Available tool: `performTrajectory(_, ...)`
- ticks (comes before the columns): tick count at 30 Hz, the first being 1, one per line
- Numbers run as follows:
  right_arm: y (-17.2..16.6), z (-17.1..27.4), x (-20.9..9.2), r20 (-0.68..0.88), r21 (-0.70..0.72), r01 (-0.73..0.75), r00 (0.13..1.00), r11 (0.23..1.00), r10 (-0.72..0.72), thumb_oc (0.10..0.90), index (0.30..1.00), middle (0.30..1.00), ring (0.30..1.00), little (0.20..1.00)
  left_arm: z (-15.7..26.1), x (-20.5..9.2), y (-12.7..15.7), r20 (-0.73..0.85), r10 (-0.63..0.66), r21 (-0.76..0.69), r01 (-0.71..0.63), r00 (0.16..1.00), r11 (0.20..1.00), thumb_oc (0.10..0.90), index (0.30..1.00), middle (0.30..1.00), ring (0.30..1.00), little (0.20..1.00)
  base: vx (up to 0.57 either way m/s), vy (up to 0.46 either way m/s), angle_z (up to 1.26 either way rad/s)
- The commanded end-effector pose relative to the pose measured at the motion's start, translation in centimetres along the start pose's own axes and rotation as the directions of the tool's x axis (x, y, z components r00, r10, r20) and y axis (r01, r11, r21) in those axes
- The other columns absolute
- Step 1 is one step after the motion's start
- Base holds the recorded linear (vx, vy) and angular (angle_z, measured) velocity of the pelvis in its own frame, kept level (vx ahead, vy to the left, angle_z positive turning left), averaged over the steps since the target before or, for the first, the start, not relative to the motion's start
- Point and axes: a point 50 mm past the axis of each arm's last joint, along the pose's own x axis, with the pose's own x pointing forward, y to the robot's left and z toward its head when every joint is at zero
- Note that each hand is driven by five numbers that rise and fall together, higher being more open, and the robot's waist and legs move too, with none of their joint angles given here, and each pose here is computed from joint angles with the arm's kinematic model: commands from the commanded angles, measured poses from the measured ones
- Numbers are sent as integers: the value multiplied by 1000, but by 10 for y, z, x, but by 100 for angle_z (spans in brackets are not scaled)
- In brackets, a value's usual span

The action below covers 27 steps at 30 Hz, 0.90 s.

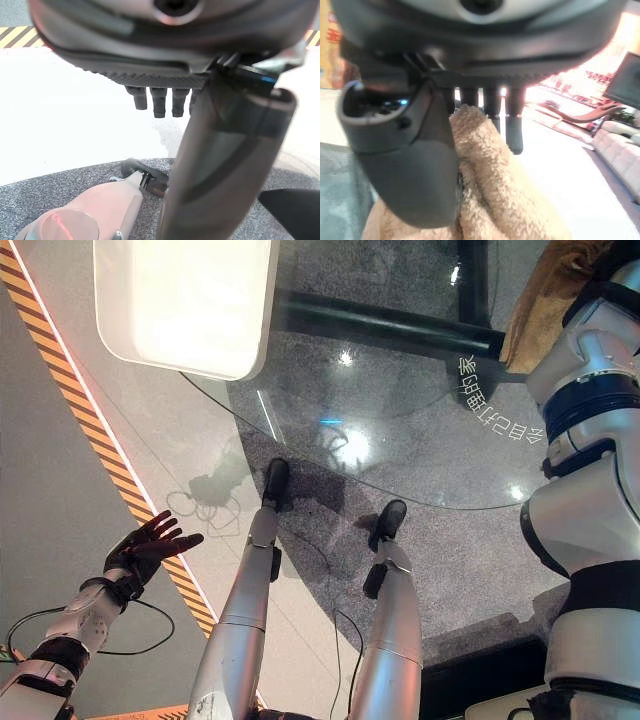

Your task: Wipe the table with a cloth and put it in the basket.

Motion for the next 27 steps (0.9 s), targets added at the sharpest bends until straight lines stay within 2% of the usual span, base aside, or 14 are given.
performTrajectory(1, -51, 8, 13, 108, -27, 256, 962, 966, -252, 100, 300, 300, 300, 200, 3, -6, 24, 2, 95, -4, -95, 995, 995, 800, 900, 900, 900, 900, 0, 0, 0)
performTrajectory(2, -53, 28, 8, 191, 0, 266, 946, 964, -261, 100, 300, 300, 300, 200, 0, -6, 23, 0, 90, -2, -90, 996, 996, 800, 900, 900, 900, 900, 0, 0, 0)
performTrajectory(6, -56, 76, -12, 366, 69, 257, 892, 964, -265, 100, 300, 300, 300, 200, -9, -7, 17, 0, 80, 0, -80, 997, 997, 800, 900, 900, 900, 900, 0, 0, 0)
performTrajectory(12, -56, 126, -48, 574, 93, 238, 780, 967, -247, 100, 300, 300, 300, 200, -18, -8, 11, 4, 65, -2, -65, 998, 998, 800, 900, 900, 900, 900, 0, 0, 0)
performTrajectory(27, -60, 182, -120, 810, 132, 149, 553, 980, -194, 100, 300, 300, 300, 200, -25, -10, 6, 15, 57, 7, -57, 998, 998, 800, 900, 900, 900, 900, 0, 0, 0)
